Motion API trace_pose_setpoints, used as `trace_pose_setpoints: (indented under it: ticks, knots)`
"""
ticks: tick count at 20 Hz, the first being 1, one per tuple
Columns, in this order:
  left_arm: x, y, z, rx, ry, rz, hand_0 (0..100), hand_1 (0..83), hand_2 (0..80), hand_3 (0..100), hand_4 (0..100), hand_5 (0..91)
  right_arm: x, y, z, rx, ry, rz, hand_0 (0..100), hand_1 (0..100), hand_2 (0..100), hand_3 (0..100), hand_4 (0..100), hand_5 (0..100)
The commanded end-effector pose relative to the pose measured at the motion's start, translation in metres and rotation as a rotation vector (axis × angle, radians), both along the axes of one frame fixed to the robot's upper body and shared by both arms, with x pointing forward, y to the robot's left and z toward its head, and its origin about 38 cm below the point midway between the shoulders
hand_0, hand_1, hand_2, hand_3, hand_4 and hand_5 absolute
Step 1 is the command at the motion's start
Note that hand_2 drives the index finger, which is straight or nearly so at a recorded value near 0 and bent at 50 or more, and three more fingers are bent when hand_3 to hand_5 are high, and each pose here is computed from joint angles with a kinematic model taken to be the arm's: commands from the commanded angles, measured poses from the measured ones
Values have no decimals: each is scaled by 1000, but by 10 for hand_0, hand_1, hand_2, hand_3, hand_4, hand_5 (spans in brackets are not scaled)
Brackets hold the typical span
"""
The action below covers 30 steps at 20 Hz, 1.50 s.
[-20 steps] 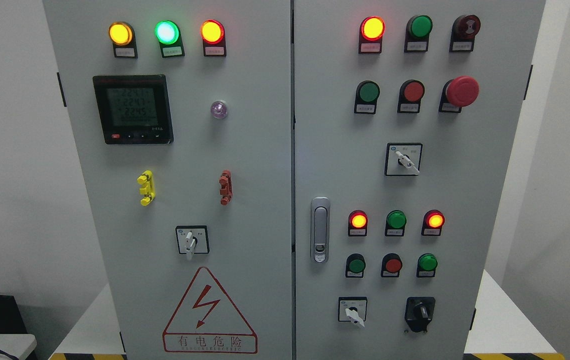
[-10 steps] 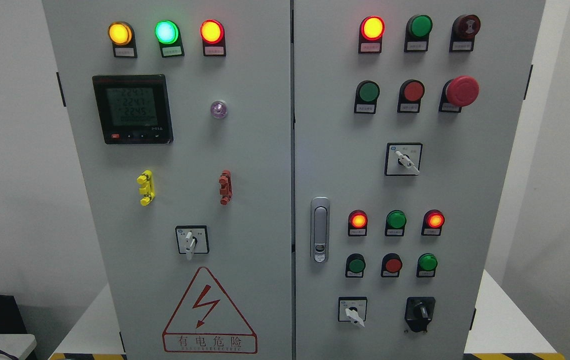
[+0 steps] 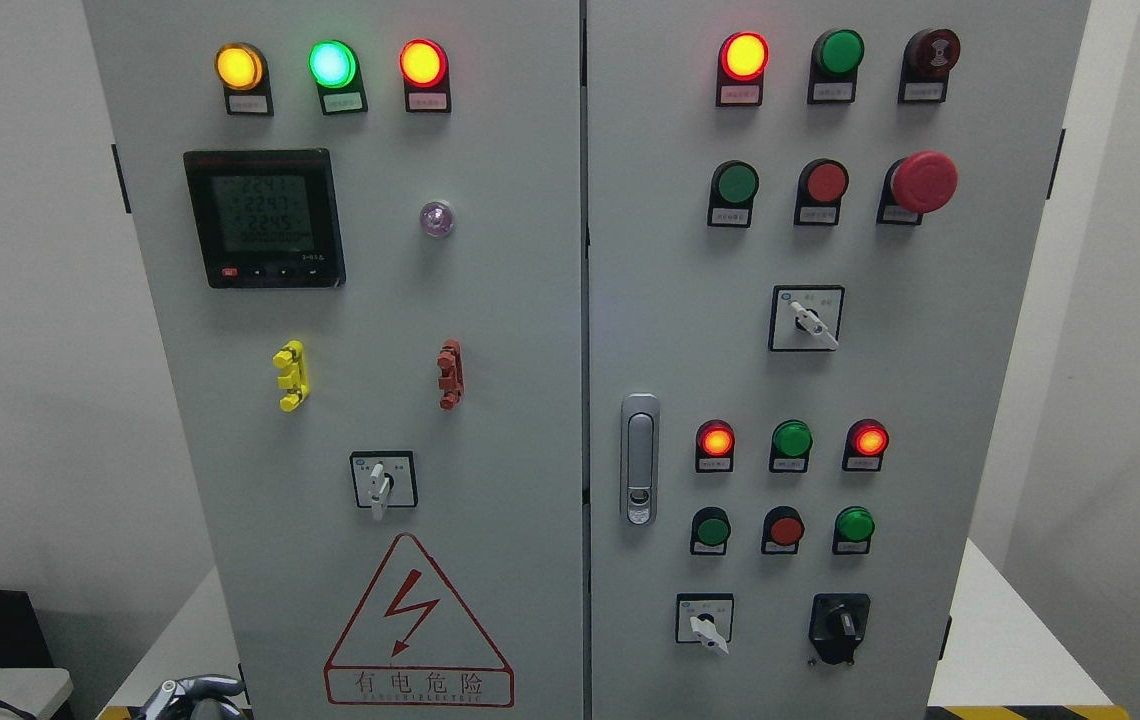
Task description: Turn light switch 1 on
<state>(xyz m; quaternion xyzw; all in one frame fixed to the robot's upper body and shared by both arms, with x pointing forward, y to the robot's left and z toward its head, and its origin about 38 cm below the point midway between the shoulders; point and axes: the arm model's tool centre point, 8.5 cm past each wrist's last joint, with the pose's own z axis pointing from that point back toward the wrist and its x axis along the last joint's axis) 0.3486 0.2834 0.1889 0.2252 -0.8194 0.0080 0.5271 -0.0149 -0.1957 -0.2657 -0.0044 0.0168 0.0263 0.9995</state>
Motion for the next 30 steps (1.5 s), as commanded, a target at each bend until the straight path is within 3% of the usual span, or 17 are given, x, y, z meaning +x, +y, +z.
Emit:
trace_pose_setpoints:
  ticks: [1, 6, 16, 24, 30]
  knots:
    - [7, -58, 19, -17, -38, -85, 0, 303, 535, 804, 844, 827, 0, 0, 0, 1, 1, -17, 120, 389, 0, 0, 0, 0]
    - [14, -59, 19, -28, 25, -16, 0, 319, 536, 807, 840, 834, 0, 0, 0, 1, 1, -18, 120, 389, 0, 0, 0, 0]
    - [31, -82, 35, -72, 68, -34, 16, 364, 504, 750, 797, 812, 0, 0, 0, 1, 1, -17, 120, 389, 0, 0, 0, 0]
    - [39, -84, 43, -134, 81, -59, 155, 322, 511, 770, 802, 815, 0, 0, 0, 1, 1, -17, 120, 389, 0, 0, 0, 0]
    - [48, -80, 57, -158, 101, 11, 173, 322, 511, 774, 804, 822, 0, 0, 0, 1, 1, -17, 120, 389, 0, 0, 0, 0]
